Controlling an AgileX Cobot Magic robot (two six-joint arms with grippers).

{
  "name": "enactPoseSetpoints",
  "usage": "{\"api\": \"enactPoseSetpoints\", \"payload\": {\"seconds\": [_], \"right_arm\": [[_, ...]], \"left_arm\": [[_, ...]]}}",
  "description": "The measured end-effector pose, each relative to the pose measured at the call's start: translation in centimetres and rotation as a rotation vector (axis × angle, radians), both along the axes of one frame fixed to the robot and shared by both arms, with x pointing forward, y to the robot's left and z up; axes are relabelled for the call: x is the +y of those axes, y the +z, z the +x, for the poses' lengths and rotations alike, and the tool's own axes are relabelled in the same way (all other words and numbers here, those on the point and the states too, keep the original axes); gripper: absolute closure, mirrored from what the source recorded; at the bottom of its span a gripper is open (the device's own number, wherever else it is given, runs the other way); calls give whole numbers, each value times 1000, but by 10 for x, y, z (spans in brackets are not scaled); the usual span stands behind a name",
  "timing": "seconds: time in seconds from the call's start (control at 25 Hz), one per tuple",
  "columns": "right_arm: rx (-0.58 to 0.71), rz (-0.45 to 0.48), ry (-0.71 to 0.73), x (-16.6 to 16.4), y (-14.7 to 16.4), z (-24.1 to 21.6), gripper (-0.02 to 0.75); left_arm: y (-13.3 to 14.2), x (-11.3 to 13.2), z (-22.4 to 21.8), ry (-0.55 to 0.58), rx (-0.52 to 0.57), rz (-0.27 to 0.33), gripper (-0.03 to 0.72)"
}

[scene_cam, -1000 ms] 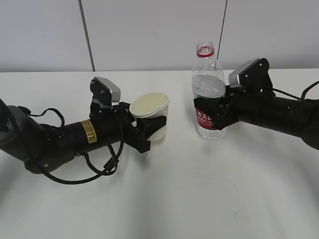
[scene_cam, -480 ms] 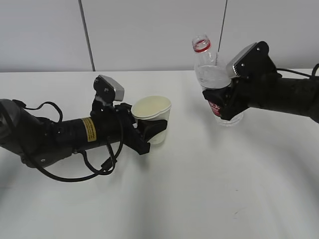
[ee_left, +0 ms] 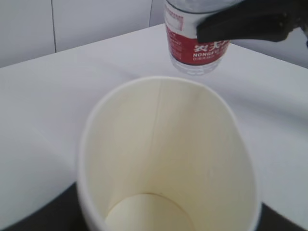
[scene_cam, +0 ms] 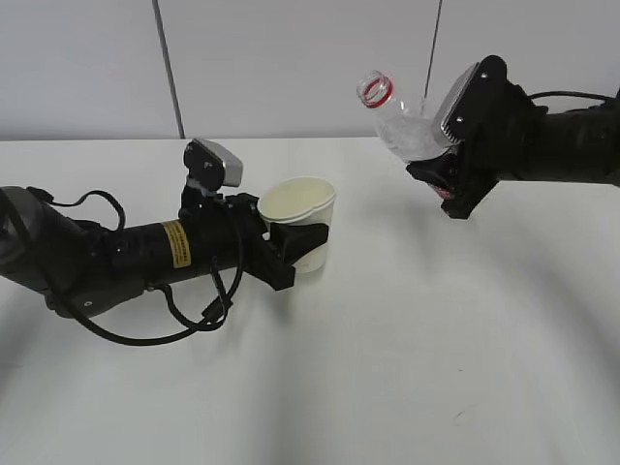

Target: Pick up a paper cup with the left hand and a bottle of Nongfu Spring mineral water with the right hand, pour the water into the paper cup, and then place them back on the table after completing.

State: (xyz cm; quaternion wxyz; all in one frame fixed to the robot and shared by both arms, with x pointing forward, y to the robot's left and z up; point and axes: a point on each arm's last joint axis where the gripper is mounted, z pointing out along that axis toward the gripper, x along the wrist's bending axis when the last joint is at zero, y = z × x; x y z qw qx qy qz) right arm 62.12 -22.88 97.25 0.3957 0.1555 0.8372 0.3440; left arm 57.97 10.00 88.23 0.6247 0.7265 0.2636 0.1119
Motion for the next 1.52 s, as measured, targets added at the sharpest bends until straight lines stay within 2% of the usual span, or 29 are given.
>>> {"api": "enactPoseSetpoints", "payload": {"seconds": [0.32, 0.56, 1.52], "right_arm": [[-45, -135, 29, 5, 11, 9, 323], [-72, -233, 55, 13, 17, 12, 325], [-161, -445, 105, 9, 32, 22, 325]], "left_arm": [[3, -3, 2, -17, -10, 1, 318], [6, -18, -1, -62, -16, 18, 318], [11, -21, 5, -19, -6, -15, 319]]}}
